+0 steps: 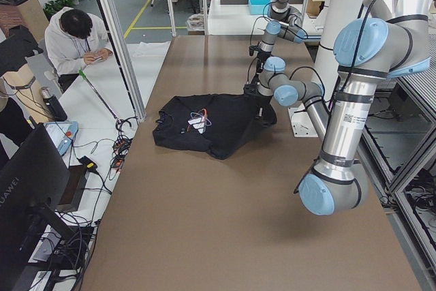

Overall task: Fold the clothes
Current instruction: 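Lift the hem with both grippers and fold it toward the collar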

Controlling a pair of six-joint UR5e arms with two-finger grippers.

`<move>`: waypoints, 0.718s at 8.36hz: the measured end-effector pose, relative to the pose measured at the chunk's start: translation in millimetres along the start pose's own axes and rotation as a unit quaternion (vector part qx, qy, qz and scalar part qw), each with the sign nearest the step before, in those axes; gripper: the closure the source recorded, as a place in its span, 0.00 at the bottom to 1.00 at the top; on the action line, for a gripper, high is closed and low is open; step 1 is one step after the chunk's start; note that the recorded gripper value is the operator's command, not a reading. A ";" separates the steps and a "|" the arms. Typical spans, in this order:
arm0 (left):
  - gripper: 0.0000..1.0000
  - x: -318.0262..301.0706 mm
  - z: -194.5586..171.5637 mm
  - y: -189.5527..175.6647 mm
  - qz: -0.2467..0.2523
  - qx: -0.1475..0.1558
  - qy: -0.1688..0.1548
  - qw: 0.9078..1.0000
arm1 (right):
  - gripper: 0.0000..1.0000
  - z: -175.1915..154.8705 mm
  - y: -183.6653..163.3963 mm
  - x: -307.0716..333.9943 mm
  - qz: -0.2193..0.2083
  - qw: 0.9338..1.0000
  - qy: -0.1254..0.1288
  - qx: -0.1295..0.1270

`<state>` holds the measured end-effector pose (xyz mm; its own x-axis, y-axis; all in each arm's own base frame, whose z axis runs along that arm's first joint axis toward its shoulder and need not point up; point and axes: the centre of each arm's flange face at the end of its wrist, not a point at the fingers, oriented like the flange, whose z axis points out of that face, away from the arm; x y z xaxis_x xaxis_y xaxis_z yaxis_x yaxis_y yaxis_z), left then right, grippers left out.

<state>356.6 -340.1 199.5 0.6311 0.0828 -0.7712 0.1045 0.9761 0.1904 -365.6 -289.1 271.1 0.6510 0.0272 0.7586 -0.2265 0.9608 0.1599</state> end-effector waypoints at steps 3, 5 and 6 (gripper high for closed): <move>1.00 15.9 -29.0 -18.8 0.013 -0.033 0.002 0.999 | 1.00 -32.2 -17.2 -2.6 -0.008 0.999 -0.017 -0.036; 1.00 10.8 -13.8 3.6 0.016 -0.055 -0.011 0.998 | 1.00 -47.3 19.9 -15.7 -0.033 0.996 -0.026 -0.073; 1.00 9.3 -5.5 19.5 0.018 -0.059 -0.019 0.998 | 1.00 -54.0 39.7 -21.3 -0.045 0.995 -0.028 -0.088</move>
<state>360.3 -319.3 192.7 0.6624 0.1134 -0.7405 -0.0093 0.9896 0.1433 -349.3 -236.6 227.2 0.6197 -0.0712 0.7816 -0.0367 0.9922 0.1195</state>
